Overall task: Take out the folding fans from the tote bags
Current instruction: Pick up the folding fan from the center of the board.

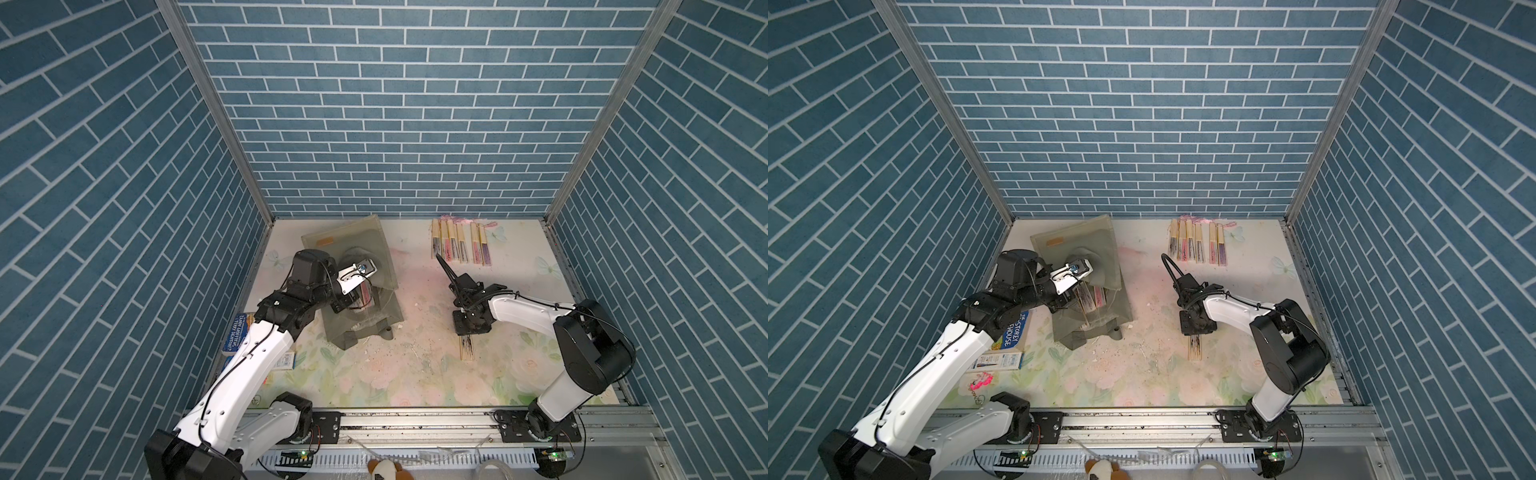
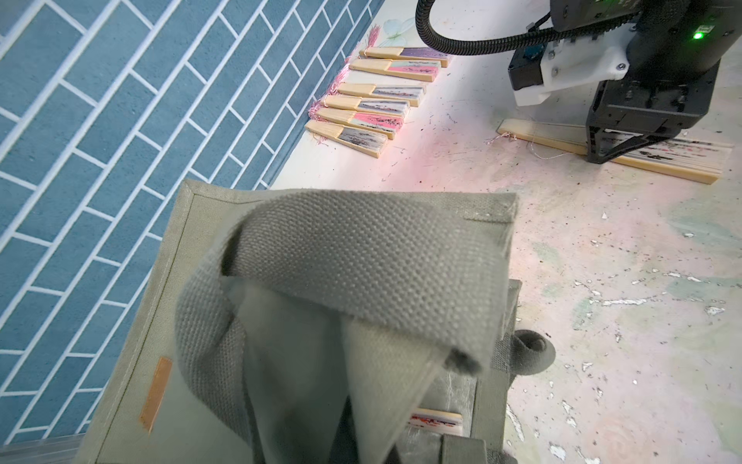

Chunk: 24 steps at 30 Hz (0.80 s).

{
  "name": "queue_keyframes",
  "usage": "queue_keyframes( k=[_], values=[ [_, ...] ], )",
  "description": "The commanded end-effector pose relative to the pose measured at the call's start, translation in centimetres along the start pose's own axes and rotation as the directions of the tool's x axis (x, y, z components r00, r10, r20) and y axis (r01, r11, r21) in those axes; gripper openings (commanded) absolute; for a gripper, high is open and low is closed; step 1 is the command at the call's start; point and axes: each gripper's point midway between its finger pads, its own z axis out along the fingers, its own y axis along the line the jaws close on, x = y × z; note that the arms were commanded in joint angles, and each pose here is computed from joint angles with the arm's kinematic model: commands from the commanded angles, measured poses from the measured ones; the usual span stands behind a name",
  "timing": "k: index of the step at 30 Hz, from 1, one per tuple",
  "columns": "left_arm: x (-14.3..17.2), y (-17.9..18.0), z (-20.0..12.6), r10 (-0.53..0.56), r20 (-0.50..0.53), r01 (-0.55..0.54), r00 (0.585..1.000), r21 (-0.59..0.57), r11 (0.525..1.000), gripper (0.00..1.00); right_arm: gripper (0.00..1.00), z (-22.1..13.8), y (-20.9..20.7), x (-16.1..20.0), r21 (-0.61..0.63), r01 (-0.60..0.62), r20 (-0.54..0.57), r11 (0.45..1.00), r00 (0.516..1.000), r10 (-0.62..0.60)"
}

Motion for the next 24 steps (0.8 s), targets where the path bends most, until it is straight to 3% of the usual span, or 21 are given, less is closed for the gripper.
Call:
queue_keyframes(
  k=[1, 14, 24],
  values=[
    [0.1, 0.1, 0.3, -0.001, 0.0, 0.001, 1.0, -0.008, 1.0, 0.0, 0.37, 1.8, -1.0, 2.4, 0.042, -0.013, -0.097, 0.999, 0.995, 0.017],
    [0.1, 0.1, 0.3, 0.002, -0.003, -0.002, 1.0, -0.012, 1.0, 0.0, 0.28, 0.5, -1.1, -0.8, 0.033, -0.033, -0.004, 0.999, 0.999, 0.033],
    [0.1, 0.1, 0.3, 0.002, -0.006, -0.002, 1.0, -0.014, 1.0, 0.0, 0.27, -1.8, -4.8, -2.2, 0.042, -0.119, 0.088, 0.992, 0.989, 0.115]
  ],
)
